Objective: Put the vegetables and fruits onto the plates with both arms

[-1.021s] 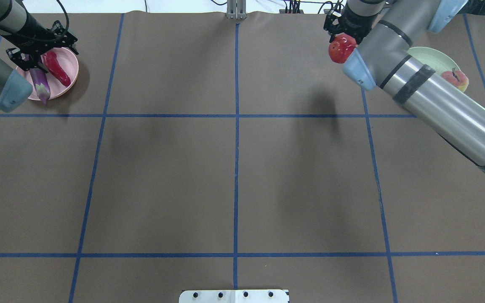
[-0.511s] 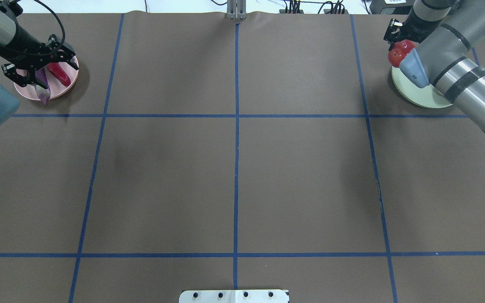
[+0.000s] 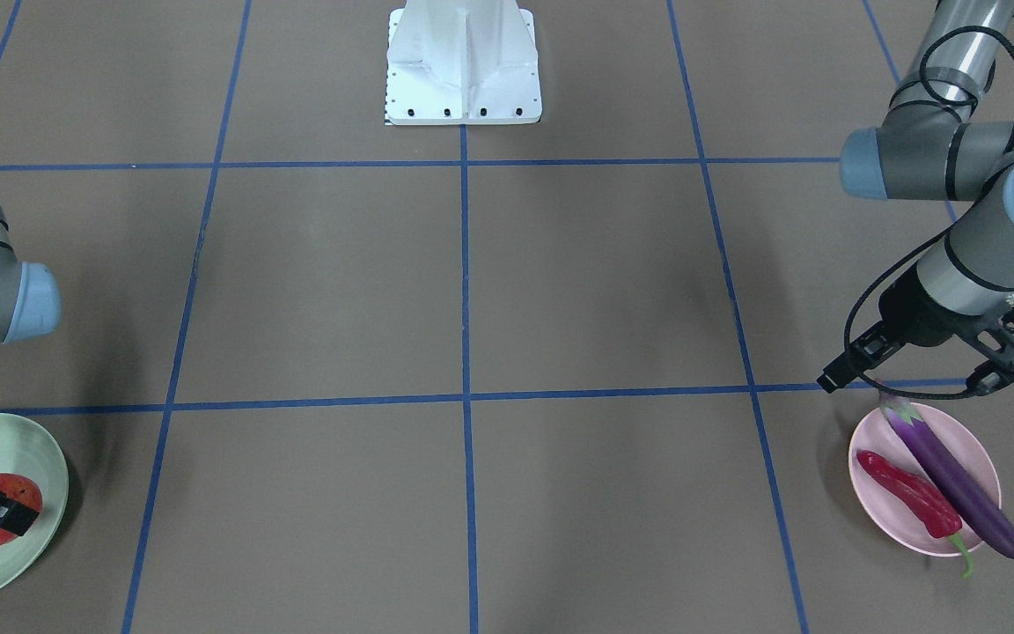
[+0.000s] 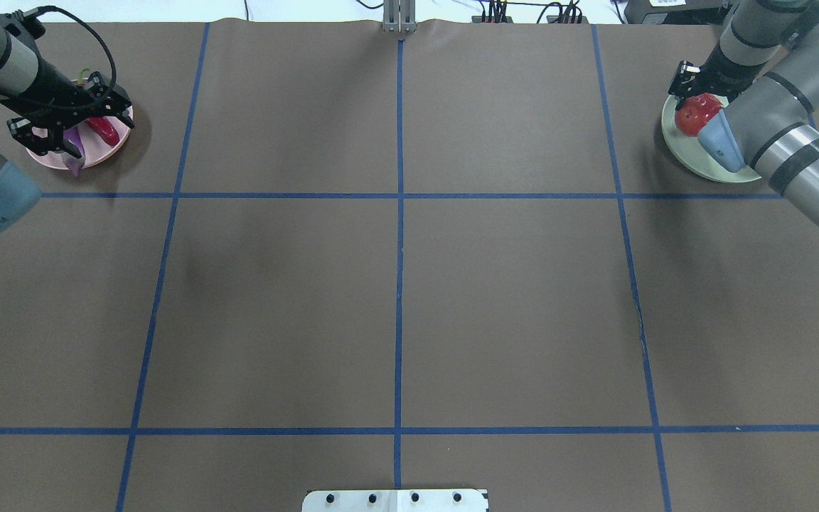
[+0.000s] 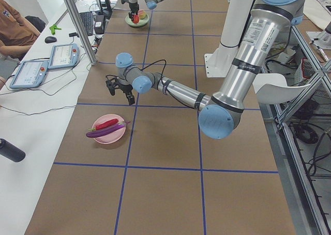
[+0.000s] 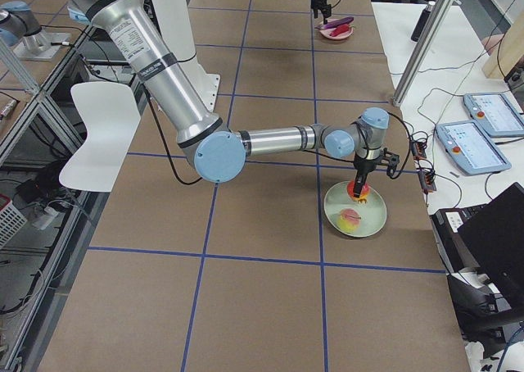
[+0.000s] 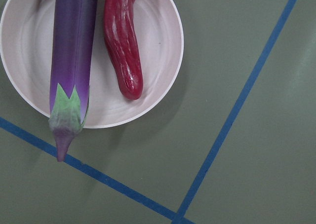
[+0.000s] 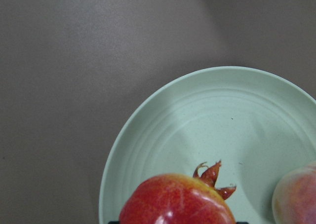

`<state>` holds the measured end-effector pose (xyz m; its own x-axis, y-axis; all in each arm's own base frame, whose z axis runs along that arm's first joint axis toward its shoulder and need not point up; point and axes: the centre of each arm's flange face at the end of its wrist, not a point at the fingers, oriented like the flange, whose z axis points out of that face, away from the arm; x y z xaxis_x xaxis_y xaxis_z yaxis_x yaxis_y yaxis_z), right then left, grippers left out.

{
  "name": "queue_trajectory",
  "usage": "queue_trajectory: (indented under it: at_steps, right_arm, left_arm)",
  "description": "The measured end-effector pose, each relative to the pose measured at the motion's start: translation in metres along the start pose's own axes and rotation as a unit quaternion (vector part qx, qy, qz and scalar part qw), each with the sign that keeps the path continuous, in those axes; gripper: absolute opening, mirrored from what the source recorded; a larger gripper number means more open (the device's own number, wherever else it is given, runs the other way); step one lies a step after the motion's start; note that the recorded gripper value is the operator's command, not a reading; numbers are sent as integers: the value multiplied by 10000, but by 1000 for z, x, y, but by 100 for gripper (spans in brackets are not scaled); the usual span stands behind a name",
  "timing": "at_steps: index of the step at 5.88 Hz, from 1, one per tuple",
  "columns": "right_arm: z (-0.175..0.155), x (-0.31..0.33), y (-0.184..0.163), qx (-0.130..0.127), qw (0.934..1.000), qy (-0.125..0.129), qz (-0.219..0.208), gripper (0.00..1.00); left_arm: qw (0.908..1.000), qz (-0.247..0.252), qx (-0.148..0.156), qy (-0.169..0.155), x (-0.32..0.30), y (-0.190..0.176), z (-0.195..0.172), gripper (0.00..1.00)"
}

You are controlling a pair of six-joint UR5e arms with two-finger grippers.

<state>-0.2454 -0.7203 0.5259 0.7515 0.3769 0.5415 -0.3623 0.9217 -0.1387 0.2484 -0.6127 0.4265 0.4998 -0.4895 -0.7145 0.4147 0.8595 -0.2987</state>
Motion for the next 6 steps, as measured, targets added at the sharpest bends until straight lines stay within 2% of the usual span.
queue_trajectory:
  at_steps: [1, 3, 4, 5, 6]
  right_arm:
    - [-5, 3, 0, 14, 9999, -55, -131, 100]
    - [-33, 39, 12, -23, 9977, -467, -496, 100]
    - [-53, 71, 22, 19, 9952, -676, -709, 100]
    - [-67, 108, 41, 104, 9916, -783, -1021, 100]
    - [-78, 142, 67, 173, 9879, -832, -1298, 100]
  left_arm:
    - [10000, 8, 12, -1, 1, 1, 0, 100]
    - [9996, 234, 53, 171, 0, 20, -20, 100]
    - [9976, 658, 68, 210, -27, 38, -34, 100]
    - [9906, 1357, 96, 125, -67, 46, -43, 100]
    - [9795, 2010, 163, -35, -115, 38, -53, 100]
